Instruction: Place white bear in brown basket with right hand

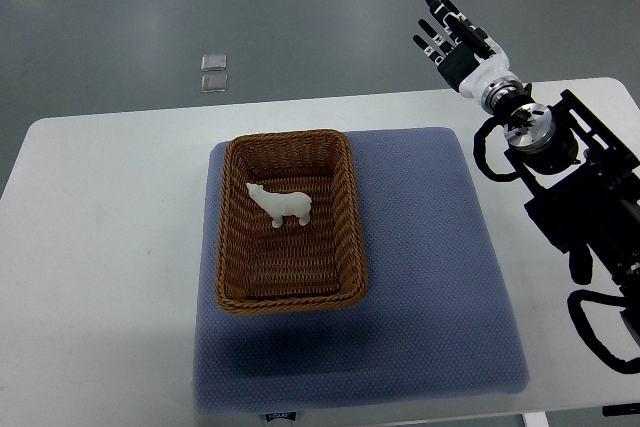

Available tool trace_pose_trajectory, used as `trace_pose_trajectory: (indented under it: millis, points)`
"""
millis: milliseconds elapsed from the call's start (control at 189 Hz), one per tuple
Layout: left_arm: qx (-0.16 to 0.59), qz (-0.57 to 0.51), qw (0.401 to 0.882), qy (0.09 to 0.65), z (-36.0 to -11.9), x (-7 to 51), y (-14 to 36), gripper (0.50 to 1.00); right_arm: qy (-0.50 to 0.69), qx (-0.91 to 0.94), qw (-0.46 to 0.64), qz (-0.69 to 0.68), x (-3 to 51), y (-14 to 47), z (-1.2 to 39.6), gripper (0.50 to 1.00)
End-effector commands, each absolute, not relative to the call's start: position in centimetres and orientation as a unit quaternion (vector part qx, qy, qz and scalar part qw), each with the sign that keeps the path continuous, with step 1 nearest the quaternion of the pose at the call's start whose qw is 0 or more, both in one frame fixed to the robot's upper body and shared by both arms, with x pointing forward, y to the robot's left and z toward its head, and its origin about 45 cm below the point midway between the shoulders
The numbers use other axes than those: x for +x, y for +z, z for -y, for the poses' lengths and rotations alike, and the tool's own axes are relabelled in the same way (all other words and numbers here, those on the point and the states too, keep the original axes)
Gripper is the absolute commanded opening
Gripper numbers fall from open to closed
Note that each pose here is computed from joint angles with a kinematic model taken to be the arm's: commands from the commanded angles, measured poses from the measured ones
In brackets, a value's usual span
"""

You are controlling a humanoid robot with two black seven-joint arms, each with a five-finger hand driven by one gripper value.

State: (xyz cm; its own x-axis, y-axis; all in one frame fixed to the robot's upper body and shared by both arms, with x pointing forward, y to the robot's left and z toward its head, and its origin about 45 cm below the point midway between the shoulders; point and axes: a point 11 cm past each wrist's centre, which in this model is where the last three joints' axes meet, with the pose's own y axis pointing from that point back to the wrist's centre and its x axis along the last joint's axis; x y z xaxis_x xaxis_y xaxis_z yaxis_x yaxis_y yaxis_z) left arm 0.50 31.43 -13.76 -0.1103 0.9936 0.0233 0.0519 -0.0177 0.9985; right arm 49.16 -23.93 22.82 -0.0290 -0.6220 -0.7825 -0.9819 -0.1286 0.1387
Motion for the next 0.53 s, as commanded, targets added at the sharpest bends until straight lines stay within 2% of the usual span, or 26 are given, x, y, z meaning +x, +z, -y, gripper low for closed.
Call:
trace_pose_trajectory:
  millis: [0,524]
  points:
    - [0.489,-0.535,0.453,0.519,-31.4,0.4,-13.8,1.000,0.394,-0.632,0.275,-0.607,48.7,21.4,24.7,0.919]
    - [0.487,-0.536,0.456,0.517,-31.2,0.6,-13.8,1.000,0.400,-0.614,0.284,-0.619,47.7,19.2,24.4,0.921]
